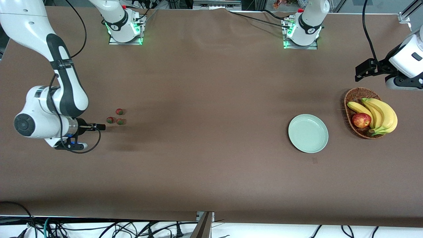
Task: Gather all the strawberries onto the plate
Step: 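Move the right gripper down to the three strawberries, then grasp one strawberry with the right gripper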
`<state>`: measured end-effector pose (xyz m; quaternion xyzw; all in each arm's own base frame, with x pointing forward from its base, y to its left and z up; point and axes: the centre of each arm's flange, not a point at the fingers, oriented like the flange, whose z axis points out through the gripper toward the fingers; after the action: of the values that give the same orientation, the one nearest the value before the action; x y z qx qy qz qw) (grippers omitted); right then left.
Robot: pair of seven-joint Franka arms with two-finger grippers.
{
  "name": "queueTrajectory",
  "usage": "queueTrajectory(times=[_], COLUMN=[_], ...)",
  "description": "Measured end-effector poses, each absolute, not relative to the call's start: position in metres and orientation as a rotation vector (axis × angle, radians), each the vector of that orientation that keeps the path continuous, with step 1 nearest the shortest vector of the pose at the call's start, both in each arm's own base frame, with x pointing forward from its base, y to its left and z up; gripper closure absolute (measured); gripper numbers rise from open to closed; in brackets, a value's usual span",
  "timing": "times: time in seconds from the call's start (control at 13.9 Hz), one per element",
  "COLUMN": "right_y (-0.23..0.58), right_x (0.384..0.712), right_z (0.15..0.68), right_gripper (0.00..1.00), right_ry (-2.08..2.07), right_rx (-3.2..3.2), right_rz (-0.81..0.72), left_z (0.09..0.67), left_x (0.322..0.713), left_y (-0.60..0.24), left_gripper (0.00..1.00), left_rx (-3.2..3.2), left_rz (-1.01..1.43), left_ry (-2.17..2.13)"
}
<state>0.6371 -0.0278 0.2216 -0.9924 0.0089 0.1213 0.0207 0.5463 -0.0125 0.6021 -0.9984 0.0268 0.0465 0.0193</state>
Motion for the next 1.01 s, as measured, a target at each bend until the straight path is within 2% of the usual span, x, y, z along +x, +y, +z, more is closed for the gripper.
queueTrajectory(times=[0.29, 0.87, 0.94, 1.01], right_y=[-0.027, -0.015, -0.014, -0.013], right_x=[0.612, 0.604, 0.604, 0.604], right_z=[0.187, 0.18, 0.179, 0.179], right_gripper=[0.0, 0.03, 0.12, 0.26], right_ry=[0.03, 0.001, -0.002, -0.004], right_rx=[-3.073, -3.071, -3.072, -3.072], right_rz=[0.414, 0.441, 0.442, 0.443], left_z=[0.602, 0.596, 0.596, 0.596], left_x=[0.546, 0.548, 0.548, 0.548], left_y=[-0.014, -0.025, -0.024, -0.024], left_gripper=[0.0, 0.0, 0.0, 0.0], left_rx=[-3.098, -3.097, -3.097, -3.097], left_rz=[0.149, 0.172, 0.173, 0.173], left_ry=[0.088, 0.117, 0.117, 0.117])
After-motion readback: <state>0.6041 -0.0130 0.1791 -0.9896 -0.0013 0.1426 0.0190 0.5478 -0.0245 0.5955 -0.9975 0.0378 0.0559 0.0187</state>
